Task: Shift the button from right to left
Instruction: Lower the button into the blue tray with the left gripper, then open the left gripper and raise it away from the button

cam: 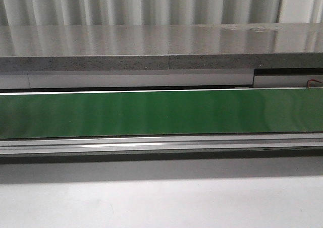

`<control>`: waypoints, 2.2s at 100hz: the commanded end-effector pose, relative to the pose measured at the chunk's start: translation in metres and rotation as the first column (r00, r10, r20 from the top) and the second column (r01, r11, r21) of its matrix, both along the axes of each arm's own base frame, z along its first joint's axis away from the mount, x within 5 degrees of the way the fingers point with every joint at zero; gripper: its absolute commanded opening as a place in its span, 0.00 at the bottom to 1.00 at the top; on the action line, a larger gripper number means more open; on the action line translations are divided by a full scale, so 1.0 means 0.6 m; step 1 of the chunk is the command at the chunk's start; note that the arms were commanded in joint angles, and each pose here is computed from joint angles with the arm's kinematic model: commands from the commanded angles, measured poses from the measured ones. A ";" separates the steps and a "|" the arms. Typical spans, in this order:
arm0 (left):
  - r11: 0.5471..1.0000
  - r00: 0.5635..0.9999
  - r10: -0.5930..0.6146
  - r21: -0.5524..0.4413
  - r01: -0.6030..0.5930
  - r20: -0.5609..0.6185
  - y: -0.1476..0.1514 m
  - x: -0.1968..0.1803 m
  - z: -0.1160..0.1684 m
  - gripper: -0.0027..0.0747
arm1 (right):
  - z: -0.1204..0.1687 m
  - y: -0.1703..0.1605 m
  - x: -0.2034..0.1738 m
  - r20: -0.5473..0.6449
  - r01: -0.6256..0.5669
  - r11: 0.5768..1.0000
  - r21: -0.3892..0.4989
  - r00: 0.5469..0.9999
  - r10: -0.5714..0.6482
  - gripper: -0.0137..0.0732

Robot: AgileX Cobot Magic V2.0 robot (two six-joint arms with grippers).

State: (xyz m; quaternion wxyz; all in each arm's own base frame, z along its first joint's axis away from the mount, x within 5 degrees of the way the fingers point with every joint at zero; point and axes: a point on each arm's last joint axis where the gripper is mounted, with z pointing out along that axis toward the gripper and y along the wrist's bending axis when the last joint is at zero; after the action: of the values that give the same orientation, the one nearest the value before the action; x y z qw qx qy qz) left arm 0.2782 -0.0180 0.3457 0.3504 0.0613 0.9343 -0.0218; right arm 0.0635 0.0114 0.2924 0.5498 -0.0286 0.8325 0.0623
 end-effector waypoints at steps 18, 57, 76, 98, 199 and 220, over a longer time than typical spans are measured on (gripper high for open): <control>0.998 0.975 -0.030 -0.054 0.043 0.220 -0.024 -0.060 0.031 0.01 | 0.022 -0.001 0.004 0.095 0.008 1.000 0.004 0.995 -0.008 0.08; 0.996 0.897 0.000 -0.085 0.042 0.442 -0.009 -0.185 0.027 0.01 | 0.022 -0.001 0.004 0.095 0.008 1.000 0.004 0.995 -0.008 0.08; 0.995 0.836 0.015 -0.094 0.044 0.549 -0.001 -0.248 0.011 0.01 | 0.022 -0.001 0.004 0.095 0.008 1.000 0.004 0.995 -0.008 0.08; 0.994 0.778 0.026 -0.101 0.048 0.627 0.006 -0.301 -0.017 0.01 | 0.022 -0.001 0.004 0.095 0.008 1.000 0.004 0.995 -0.008 0.08; 0.996 0.629 0.091 -0.087 -0.037 0.772 0.027 -0.375 -0.152 0.01 | 0.022 -0.001 0.004 0.095 0.008 1.000 0.004 0.995 -0.008 0.08; 0.995 0.605 0.095 -0.091 -0.038 0.790 0.027 -0.377 -0.219 0.01 | 0.022 -0.001 0.004 0.095 0.008 1.000 0.004 0.995 -0.008 0.08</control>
State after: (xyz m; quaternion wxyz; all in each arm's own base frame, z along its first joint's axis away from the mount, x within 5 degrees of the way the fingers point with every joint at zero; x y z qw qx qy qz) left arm 0.0533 -0.0015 0.2146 0.6882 0.0235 0.7251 -0.0027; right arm 0.0635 0.0114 0.2924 0.5498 -0.0286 0.8325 0.0623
